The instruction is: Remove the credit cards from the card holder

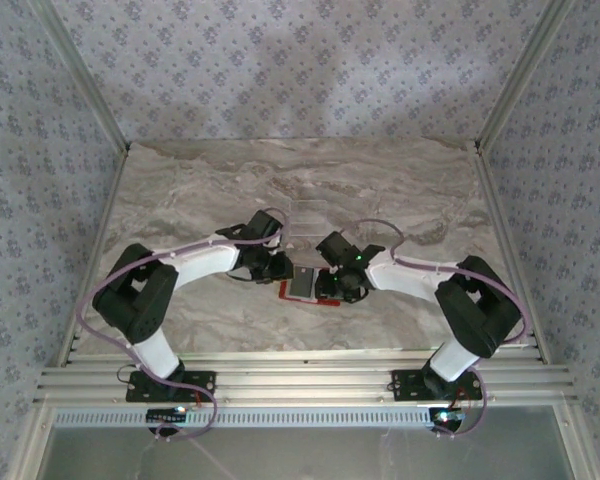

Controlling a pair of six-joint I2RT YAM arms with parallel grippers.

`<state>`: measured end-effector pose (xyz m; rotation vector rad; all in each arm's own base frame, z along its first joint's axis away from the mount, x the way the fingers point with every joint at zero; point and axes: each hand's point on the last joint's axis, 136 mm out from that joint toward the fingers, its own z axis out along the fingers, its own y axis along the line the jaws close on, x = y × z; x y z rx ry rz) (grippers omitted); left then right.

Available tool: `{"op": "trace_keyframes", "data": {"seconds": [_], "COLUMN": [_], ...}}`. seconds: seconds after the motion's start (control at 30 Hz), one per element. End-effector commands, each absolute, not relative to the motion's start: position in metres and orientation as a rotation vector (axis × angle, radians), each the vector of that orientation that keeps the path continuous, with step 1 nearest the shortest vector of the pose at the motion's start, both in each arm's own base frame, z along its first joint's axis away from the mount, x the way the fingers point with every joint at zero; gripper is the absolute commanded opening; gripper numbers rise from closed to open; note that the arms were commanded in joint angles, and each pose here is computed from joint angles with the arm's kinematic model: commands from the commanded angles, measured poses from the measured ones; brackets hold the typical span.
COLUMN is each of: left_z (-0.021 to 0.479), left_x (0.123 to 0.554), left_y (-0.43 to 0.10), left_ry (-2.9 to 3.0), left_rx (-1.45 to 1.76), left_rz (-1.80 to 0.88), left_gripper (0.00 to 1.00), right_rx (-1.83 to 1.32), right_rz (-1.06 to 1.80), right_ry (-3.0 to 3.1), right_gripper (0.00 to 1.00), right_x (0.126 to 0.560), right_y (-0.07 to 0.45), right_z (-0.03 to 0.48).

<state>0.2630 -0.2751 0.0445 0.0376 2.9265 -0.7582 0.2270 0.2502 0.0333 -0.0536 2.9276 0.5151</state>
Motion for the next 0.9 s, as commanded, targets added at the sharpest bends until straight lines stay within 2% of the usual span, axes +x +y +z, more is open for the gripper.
{"op": "trace_keyframes", "data": {"seconds": [0.0,0.4,0.7,0.87], "left_z": [0.05,0.051,0.046,0.034], "left_x": [0.27,0.27,0.268,0.266], "left_y": [-0.277,-0.278,-0.279,-0.27], "left_ry": [2.923,2.926,2.95,2.98], "left_rx": [0.118,0.121,0.126,0.122], "left_rz": [-0.714,-0.715,-0.708,-0.612], "left_gripper": [0.25,0.27,0.27,0.25], "right_rx": [0.019,0.025,-0.004,0.008], "right_rz": [0.499,0.5,0.503,0.548], "right_ry": [2.886,2.91,2.892,2.86], "right_gripper": [0.34,0.33,0.33,0.32], "right_x": [0.239,0.259,0.267,0.267], "right_y": [0.242,0.232,0.235,0.242], "right_z": [0.043,0.019,0.029,0.045]}}
